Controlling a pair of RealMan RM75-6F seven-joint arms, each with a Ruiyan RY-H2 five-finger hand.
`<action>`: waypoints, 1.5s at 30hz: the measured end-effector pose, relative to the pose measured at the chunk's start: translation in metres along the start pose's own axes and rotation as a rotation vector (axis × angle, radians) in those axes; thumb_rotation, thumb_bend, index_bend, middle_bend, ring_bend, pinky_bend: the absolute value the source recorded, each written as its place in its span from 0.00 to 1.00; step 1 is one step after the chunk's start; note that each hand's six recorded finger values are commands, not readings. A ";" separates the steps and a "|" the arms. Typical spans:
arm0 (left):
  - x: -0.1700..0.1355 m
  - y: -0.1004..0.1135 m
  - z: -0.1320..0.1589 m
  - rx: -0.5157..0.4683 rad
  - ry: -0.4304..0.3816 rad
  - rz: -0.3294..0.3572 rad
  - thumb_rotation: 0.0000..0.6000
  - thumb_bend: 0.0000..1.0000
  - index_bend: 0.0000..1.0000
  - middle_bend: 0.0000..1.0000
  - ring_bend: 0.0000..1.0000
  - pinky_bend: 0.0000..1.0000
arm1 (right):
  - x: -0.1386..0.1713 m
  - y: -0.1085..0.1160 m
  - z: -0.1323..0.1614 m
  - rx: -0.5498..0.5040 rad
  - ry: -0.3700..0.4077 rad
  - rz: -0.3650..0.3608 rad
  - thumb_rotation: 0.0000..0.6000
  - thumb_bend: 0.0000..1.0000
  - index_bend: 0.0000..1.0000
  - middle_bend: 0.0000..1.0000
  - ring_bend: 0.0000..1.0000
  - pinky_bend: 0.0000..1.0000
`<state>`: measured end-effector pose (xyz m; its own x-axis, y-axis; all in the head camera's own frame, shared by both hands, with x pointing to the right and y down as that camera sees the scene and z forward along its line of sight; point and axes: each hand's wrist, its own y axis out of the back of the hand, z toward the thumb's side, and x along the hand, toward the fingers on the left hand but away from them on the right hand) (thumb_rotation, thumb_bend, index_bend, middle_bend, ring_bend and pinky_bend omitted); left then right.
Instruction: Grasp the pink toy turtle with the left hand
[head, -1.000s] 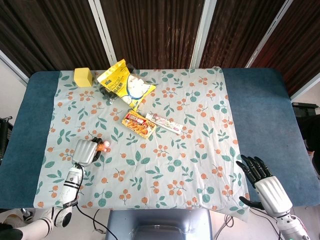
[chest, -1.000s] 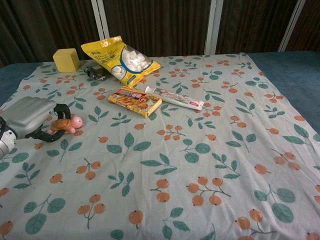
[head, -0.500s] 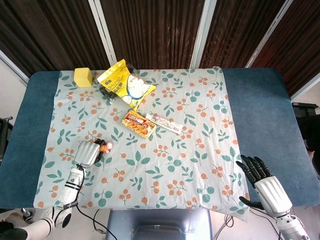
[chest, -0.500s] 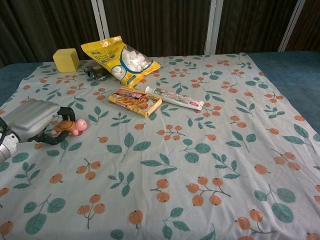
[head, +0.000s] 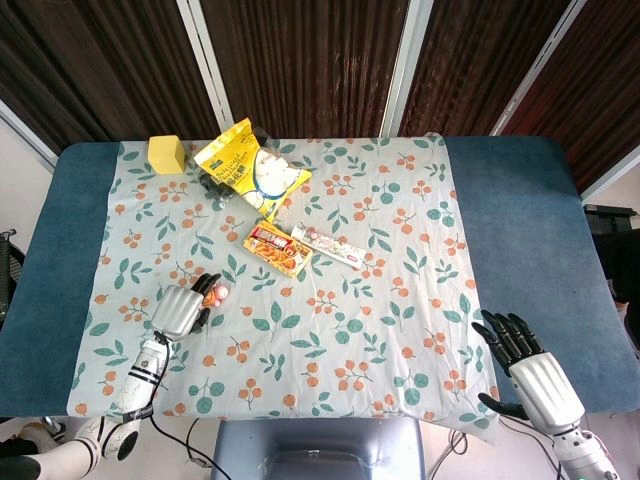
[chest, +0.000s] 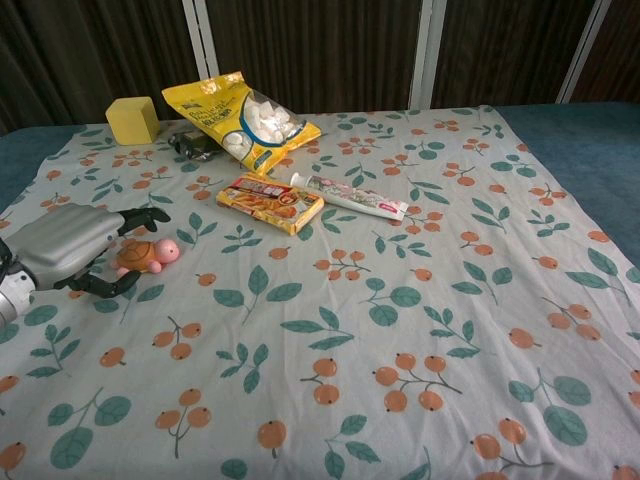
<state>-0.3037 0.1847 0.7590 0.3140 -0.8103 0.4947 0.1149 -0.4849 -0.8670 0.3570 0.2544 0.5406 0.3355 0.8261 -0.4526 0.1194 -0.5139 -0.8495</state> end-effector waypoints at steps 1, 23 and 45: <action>-0.001 0.001 0.000 0.003 0.000 0.000 1.00 0.41 0.18 0.24 1.00 1.00 | 0.000 0.000 0.000 0.000 0.000 -0.001 1.00 0.12 0.00 0.00 0.00 0.00; 0.004 0.008 -0.004 -0.024 0.036 0.085 1.00 0.41 0.88 0.90 1.00 1.00 | 0.000 0.001 0.000 0.000 0.000 -0.003 1.00 0.12 0.00 0.00 0.00 0.00; -0.002 0.002 0.000 -0.027 -0.026 0.024 1.00 0.38 0.03 0.14 1.00 1.00 | 0.001 0.003 0.001 -0.002 0.004 -0.008 1.00 0.12 0.00 0.00 0.00 0.00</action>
<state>-0.3047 0.1856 0.7562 0.3409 -0.8129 0.4722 0.0821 -0.4746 -0.8764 0.3573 0.2543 0.5376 0.3380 0.8292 -0.4451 0.1238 -0.5081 -0.8524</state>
